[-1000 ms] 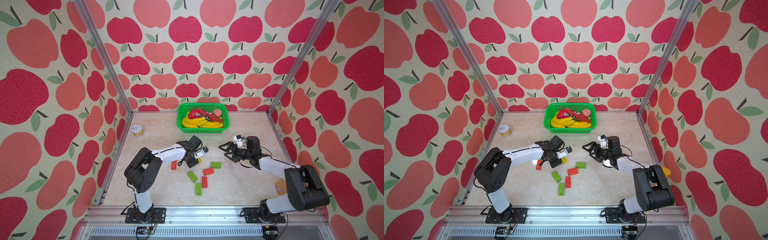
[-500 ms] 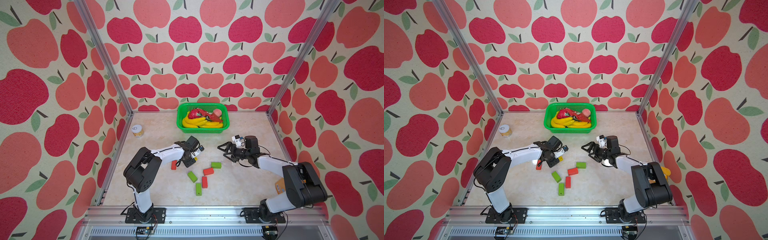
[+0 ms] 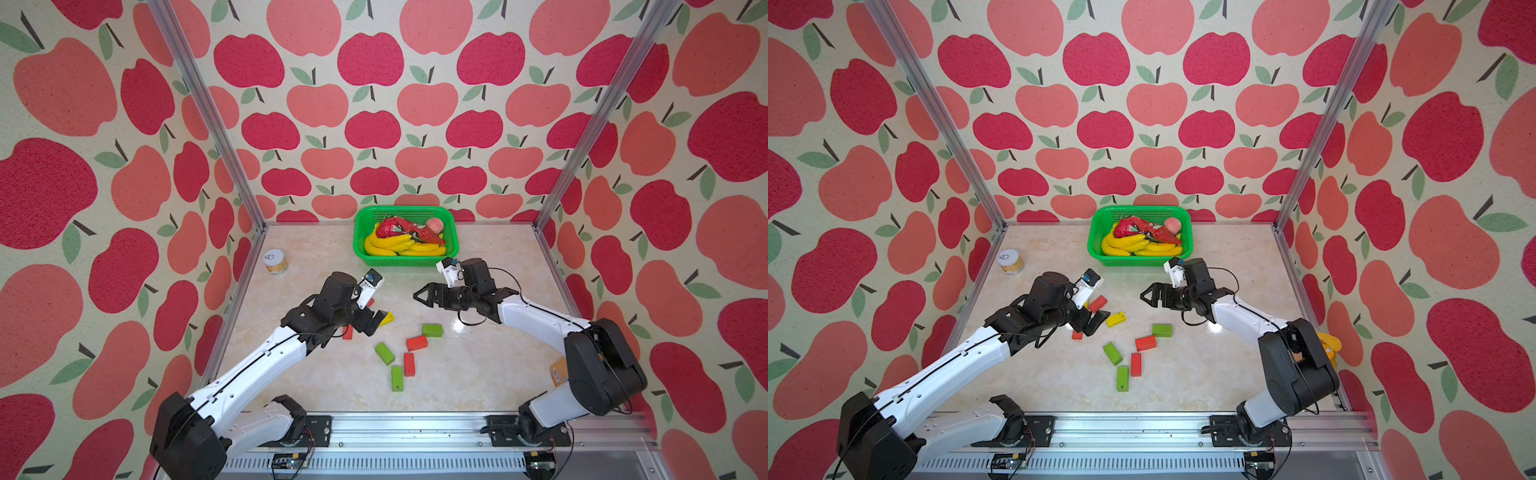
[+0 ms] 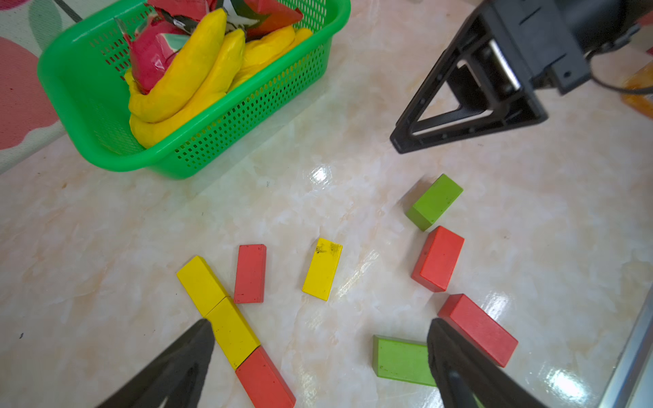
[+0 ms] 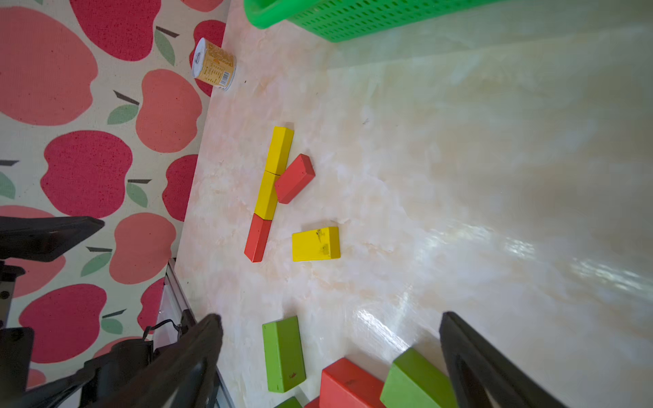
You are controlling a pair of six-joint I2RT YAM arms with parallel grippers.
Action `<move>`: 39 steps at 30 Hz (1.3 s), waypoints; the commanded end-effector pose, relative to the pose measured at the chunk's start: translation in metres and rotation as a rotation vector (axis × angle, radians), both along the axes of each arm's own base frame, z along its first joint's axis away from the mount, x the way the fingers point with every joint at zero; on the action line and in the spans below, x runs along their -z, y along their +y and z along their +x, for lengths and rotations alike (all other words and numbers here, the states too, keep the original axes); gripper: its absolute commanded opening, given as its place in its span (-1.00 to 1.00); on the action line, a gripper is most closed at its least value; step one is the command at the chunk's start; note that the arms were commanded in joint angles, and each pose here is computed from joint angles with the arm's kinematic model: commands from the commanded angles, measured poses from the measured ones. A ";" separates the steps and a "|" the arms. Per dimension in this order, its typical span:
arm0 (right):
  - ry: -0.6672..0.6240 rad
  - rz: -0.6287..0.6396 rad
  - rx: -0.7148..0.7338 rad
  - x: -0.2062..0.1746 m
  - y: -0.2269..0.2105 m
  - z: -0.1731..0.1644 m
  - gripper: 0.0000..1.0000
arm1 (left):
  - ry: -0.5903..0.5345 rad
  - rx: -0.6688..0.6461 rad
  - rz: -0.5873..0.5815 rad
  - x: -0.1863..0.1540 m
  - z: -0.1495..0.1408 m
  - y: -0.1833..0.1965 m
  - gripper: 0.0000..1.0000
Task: Assemble the letter k with building blocks
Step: Assemble the building block at the center of the board.
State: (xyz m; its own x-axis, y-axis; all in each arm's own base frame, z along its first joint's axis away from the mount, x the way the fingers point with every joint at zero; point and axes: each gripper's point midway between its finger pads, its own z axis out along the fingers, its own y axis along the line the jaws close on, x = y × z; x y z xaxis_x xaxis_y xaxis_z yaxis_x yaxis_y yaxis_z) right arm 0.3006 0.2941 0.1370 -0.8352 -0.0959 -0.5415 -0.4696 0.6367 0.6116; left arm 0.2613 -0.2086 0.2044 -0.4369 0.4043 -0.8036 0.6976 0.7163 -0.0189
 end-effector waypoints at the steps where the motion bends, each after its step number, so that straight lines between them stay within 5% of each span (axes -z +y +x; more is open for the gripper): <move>1: -0.238 -0.177 -0.155 0.002 0.009 -0.008 0.99 | 0.187 0.009 -0.189 0.004 -0.026 -0.007 0.95; 4: -0.422 -0.311 -0.354 -0.005 0.026 -0.011 0.99 | 0.325 -0.069 -0.242 0.017 -0.034 0.002 0.96; 7: -0.453 -0.407 -0.568 0.008 0.037 -0.012 0.99 | 0.483 -0.269 -0.220 0.046 -0.030 0.030 0.95; 11: -0.448 -0.482 -0.731 0.035 0.045 -0.008 0.87 | 0.533 -0.422 -0.212 0.067 -0.031 0.056 0.95; 16: -0.511 -0.632 -0.821 0.079 0.045 -0.003 0.84 | 0.598 -0.538 -0.371 0.082 -0.032 0.078 0.95; 19: -0.515 -0.603 -0.879 0.087 0.050 -0.018 0.93 | 0.615 -0.655 -0.329 0.097 -0.034 0.103 0.95; 31: -0.721 -0.658 -0.929 0.097 0.073 -0.017 0.83 | 0.600 -0.713 -0.313 0.114 -0.032 0.117 0.95; 39: -0.712 -0.666 -0.988 0.109 0.087 -0.013 0.59 | 0.582 -0.706 -0.316 0.115 -0.035 0.117 0.96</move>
State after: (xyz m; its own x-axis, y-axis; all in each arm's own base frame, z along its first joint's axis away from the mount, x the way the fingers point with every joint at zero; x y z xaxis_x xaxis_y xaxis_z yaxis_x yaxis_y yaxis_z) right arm 0.2878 0.3739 0.0328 0.1298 -0.8831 -0.4509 -0.9724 -0.0244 -0.2320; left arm 0.2266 -0.0952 0.0889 -0.8730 -0.2965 -0.3872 -0.0708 0.8626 -0.5009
